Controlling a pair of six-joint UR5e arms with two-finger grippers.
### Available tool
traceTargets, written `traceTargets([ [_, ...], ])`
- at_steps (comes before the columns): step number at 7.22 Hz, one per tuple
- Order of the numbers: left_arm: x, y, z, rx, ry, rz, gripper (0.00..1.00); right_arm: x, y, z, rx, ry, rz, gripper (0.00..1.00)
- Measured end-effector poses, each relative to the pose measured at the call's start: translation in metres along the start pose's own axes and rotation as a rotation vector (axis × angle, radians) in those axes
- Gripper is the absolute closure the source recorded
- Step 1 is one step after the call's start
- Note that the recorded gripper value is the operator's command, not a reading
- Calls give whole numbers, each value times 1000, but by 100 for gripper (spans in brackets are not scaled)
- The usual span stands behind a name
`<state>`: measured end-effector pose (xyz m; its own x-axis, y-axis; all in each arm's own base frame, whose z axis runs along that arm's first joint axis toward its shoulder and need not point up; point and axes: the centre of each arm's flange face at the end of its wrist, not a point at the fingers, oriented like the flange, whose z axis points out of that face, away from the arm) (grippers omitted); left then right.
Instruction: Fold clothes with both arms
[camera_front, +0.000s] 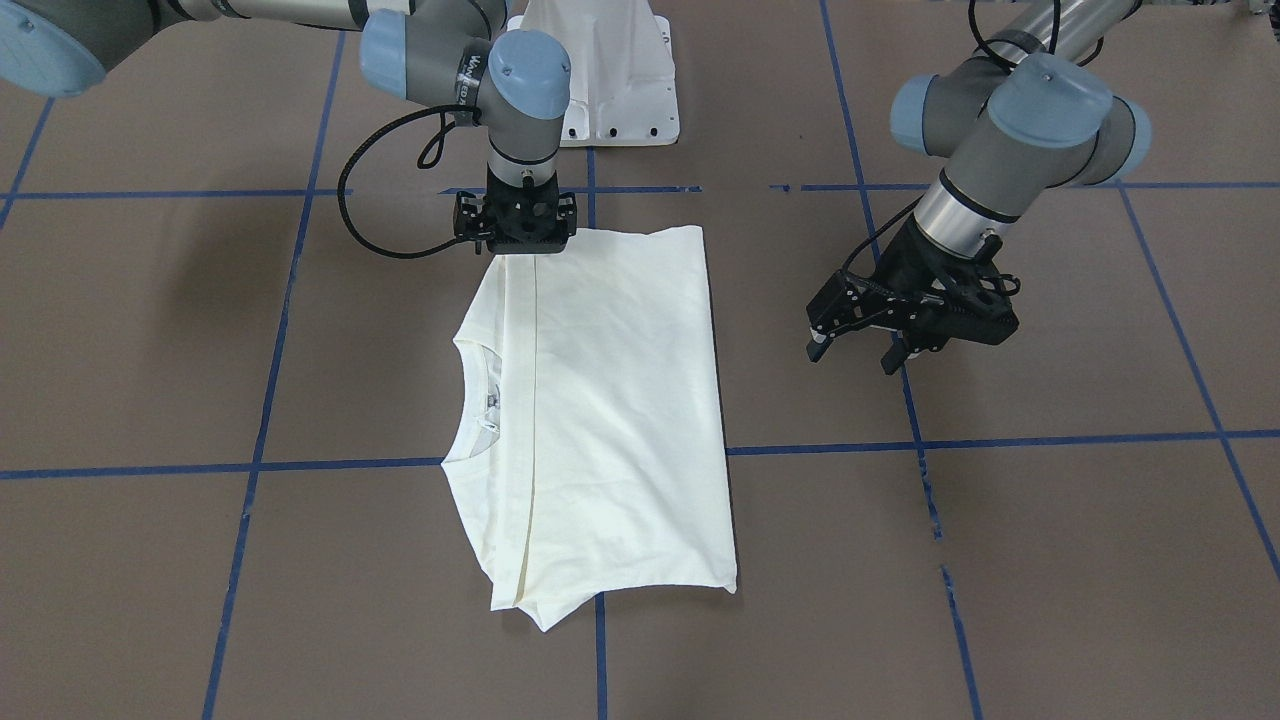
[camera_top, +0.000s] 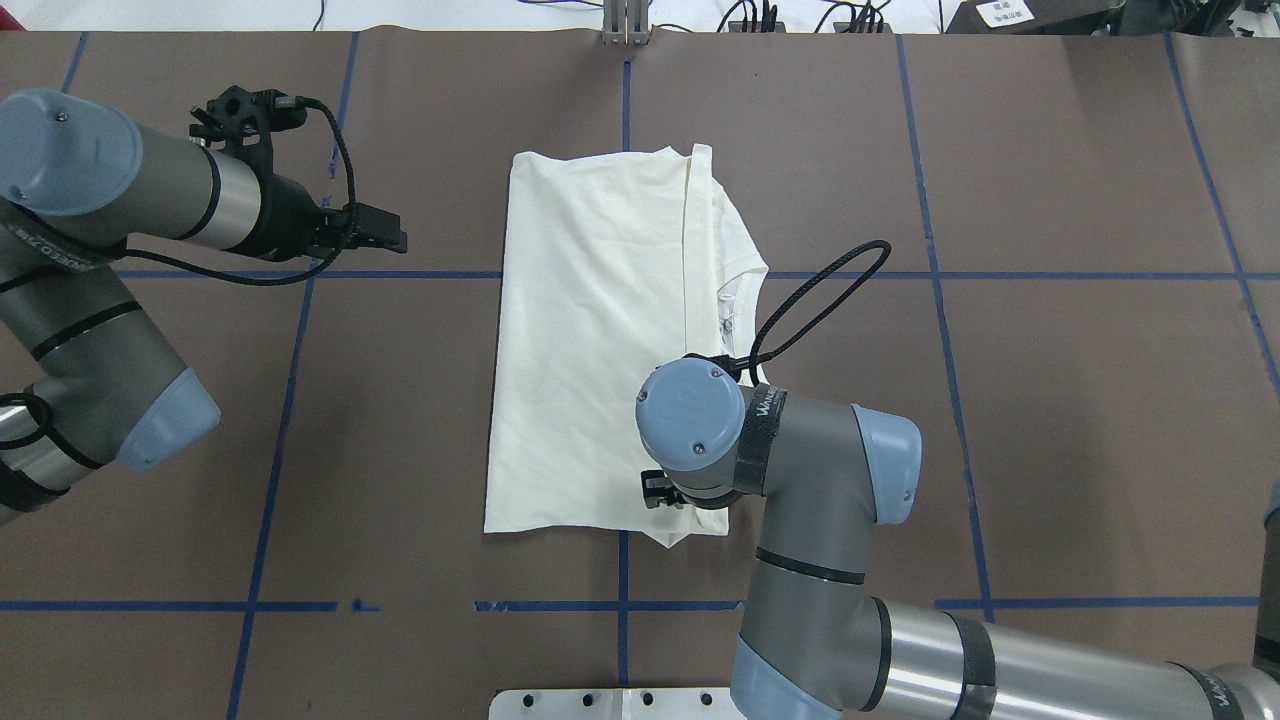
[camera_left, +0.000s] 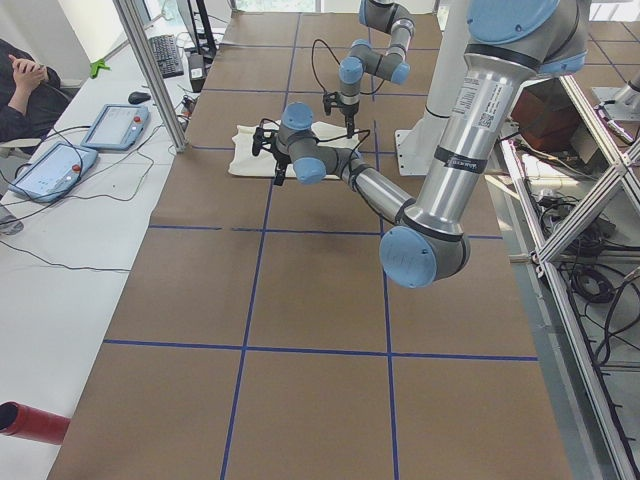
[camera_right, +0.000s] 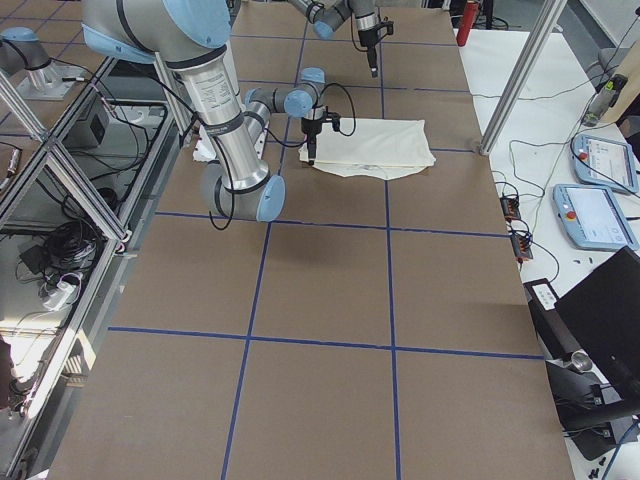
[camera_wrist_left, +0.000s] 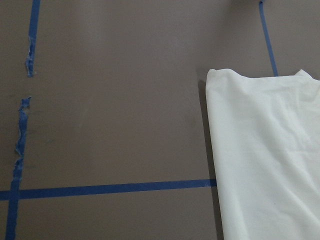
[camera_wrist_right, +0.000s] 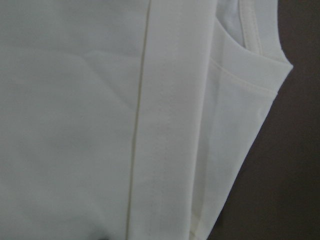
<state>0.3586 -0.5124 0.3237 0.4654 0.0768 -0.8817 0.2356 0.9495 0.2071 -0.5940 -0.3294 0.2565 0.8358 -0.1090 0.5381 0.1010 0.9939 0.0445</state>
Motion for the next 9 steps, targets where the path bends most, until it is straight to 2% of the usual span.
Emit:
traceTargets([
  [9,8,14,11,-22,3,6,0,17,-11,5,-13,64,8,0],
])
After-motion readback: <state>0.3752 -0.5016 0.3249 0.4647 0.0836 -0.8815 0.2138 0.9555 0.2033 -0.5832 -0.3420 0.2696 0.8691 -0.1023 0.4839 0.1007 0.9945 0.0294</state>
